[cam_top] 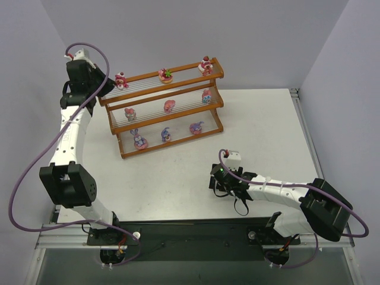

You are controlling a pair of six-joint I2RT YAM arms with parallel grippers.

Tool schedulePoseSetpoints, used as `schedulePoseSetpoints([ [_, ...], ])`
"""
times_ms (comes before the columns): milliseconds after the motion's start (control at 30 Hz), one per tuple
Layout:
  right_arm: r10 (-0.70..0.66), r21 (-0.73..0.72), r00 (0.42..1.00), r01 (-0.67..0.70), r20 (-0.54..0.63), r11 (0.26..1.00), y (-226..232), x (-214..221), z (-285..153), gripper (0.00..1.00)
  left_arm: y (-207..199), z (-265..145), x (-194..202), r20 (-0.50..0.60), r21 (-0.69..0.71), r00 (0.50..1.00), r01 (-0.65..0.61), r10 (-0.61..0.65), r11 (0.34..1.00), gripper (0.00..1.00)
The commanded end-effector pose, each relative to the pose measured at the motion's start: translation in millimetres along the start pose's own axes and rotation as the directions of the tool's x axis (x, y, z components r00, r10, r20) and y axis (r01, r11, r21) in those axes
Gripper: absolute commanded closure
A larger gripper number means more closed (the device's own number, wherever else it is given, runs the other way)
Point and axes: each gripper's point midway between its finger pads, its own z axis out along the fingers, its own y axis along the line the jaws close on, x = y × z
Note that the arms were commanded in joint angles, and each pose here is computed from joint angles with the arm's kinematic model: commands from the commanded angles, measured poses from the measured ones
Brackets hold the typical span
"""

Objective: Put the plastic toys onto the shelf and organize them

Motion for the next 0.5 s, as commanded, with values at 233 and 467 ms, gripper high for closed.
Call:
schedulePoseSetpoints([
  [233,0.007,0.029,1.0,-0.008,0.029,1.0,-7.7,-3.5,-2.9,0.33,-13.2,-19.3,-6.0,0.04,0.023,0.999,-0.015,0.014,1.0,1.0],
  [467,0.013,0.028,0.999,-0.014,0.031,1.0,-8.4,-3.7,-3.2,0.33,-18.3,-27.6,-6.7,0.051,0.03,0.999,-0.02,0.018,0.999,1.0],
])
